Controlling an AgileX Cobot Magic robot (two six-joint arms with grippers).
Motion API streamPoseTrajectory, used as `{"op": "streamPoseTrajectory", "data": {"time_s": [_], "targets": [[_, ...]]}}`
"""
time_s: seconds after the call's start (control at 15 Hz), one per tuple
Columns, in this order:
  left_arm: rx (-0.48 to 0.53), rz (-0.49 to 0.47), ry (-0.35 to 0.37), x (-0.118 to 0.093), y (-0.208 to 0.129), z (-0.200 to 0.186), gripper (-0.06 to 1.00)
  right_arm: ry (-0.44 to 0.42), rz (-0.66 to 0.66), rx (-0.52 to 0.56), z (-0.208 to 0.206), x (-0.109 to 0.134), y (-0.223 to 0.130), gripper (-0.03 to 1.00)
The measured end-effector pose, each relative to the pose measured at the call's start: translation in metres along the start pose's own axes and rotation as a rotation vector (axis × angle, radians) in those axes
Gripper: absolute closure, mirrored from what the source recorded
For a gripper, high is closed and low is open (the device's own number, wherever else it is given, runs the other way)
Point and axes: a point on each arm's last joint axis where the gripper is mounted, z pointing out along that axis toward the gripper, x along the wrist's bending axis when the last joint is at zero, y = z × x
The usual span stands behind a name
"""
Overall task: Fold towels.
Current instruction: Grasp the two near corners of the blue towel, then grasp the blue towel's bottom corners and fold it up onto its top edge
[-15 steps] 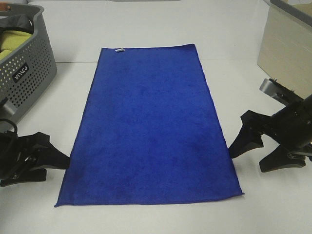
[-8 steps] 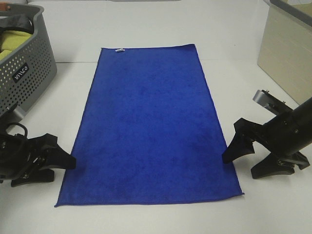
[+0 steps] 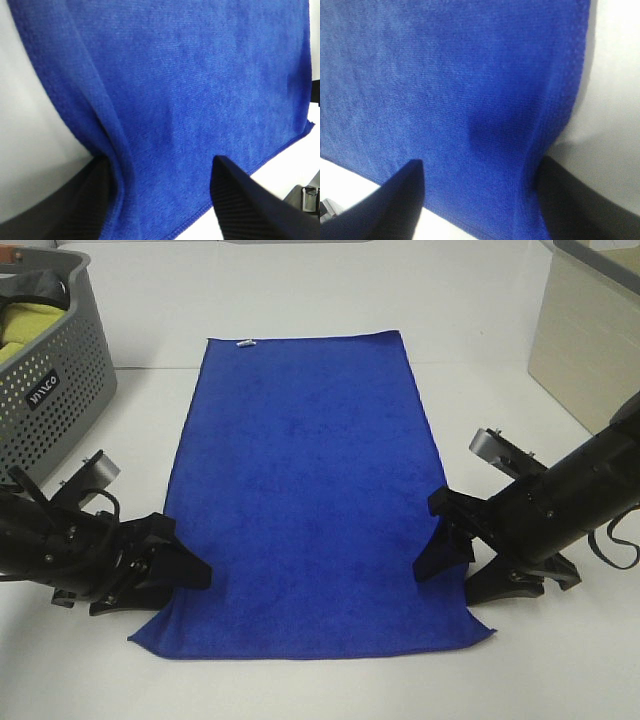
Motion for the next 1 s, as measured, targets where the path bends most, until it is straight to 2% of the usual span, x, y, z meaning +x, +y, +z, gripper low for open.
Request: {"op": "streamPoseTrajectory", "data": {"time_s": [0.13, 0.4, 0.53, 0.73, 1.0], "targets": [[0.003, -0.014, 0.013, 0.0, 0.001, 0.003, 0.48, -0.013, 0.007, -0.005, 0.003, -0.003, 0.001, 0.54], [0.0, -0.019, 0.069, 0.007, 0.001, 0.004, 0.91, -0.039, 0.008, -0.019, 0.006, -0.007, 0.002, 0.96], [0.002, -0.015, 0.07, 0.007, 0.0, 0.004, 0.93, -0.039, 0.008, -0.017, 0.007, -0.006, 0.002, 0.97], [-0.002, 0.043, 0.08, 0.0, 0.002, -0.006, 0.93, -0.042, 0.007, -0.025, 0.002, -0.005, 0.0, 0.97], [0.028, 0.062, 0.102, -0.008, -0.016, -0.026, 0.93, -0.039, 0.003, -0.011, -0.012, -0.003, -0.026, 0.97]]}}
